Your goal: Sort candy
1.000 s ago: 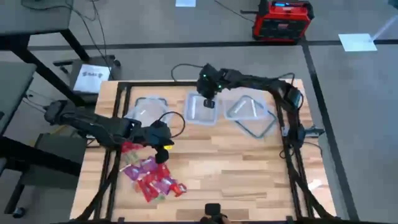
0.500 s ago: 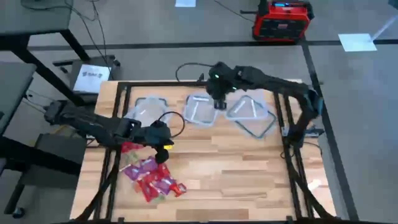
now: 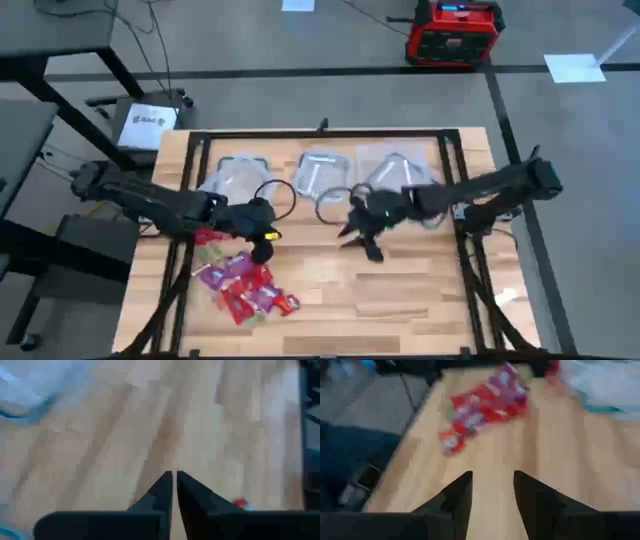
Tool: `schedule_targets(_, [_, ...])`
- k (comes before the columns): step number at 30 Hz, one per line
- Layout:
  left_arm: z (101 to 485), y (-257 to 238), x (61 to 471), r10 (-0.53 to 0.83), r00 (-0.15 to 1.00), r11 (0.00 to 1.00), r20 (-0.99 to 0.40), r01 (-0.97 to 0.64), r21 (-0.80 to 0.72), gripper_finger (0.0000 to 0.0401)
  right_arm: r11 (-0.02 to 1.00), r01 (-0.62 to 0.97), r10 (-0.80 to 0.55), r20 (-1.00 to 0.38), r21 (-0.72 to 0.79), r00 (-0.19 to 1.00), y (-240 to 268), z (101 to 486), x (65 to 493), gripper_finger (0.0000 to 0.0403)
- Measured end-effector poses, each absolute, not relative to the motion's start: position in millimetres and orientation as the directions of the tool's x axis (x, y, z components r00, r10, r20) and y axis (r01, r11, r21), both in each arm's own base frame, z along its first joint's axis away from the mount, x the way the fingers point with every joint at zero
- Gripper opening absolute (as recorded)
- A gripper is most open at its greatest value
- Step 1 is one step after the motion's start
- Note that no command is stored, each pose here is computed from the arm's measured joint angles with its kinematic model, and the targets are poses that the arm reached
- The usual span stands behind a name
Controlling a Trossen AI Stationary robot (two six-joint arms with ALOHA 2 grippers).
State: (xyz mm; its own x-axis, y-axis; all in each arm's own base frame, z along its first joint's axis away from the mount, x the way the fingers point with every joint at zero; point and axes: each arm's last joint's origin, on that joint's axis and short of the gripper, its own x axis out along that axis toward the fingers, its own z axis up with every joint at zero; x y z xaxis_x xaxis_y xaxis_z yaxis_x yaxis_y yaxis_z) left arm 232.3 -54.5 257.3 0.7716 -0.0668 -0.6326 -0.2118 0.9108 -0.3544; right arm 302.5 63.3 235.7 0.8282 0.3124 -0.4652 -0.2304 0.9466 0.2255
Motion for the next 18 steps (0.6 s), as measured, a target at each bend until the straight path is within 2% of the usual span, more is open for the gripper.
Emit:
schedule_targets(6, [244,-87,243,-0.192,0.752,0.929,-0.63,-0.067,-0.364,0.0089,0.968,-0.16,0.235,-0.472,0.194,0.85,97,223,298,0.0132])
schedule_targets(12, [210,-121,258,-0.229,0.663,0.963,-0.712,0.047,-0.265,0.0093,0.988,-0.085,0.134,-0.459,0.125,0.878,128,223,285,0.0132])
schedule_targets(15, [195,-136,266,-0.231,0.618,0.964,-0.751,0.039,-0.265,0.0093,0.992,-0.023,0.075,-0.448,0.122,0.891,142,223,276,0.0132])
schedule_targets(18, [184,-153,272,-0.26,0.573,0.941,-0.777,-0.031,-0.338,0.0093,0.993,0.015,0.04,-0.445,0.12,0.895,153,222,269,0.0132])
